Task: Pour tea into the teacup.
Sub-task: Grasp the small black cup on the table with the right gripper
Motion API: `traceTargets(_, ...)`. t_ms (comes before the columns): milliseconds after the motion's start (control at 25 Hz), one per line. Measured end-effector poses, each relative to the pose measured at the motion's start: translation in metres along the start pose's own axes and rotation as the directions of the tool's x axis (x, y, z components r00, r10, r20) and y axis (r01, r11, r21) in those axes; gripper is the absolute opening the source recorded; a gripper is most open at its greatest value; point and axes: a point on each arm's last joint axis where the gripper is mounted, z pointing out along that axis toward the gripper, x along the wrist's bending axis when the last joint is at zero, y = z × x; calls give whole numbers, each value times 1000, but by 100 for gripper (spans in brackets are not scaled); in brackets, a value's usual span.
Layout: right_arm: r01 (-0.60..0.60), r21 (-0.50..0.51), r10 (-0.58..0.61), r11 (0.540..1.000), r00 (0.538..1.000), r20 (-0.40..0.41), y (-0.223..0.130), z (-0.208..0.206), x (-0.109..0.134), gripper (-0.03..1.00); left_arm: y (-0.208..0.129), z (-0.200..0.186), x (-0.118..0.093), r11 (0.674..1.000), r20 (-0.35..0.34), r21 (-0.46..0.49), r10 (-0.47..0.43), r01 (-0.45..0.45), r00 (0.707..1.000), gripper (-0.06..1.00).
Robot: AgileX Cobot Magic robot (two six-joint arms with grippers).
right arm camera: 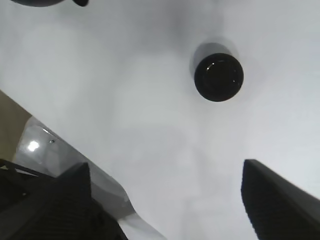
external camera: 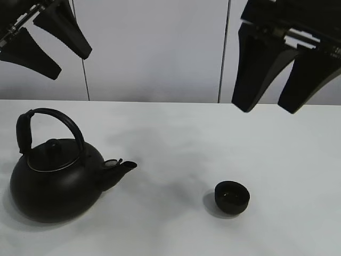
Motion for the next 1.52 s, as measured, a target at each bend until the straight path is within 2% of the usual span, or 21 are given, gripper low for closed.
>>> traceTargets(320,-51,128,47,990,998,35,11,43,-18,58,0,0,0,1000,0,-1,0,0,1000,48)
traceTargets(440,-51,144,44,988,998,53,13,54,-23,58,0,0,0,1000,0,-1,0,0,1000,48)
traceTargets(600,4,165,-23,986,993,117,17,66,-22,58,0,0,0,1000,0,-1,0,0,1000,48)
traceTargets(760,66,141,-90,988,981,174,22,73,-8,58,0,0,0,1000,-1,-2,0,0,1000,48)
traceTargets(920,69,113,-89,991,979,183,27,78,-3,58,0,0,0,1000,-2,-4,0,0,1000,48)
traceTargets(1520,34,238,-83,971,977,198,30,142,-21,58,1,0,0,1000,-2,-6,0,0,1000,48)
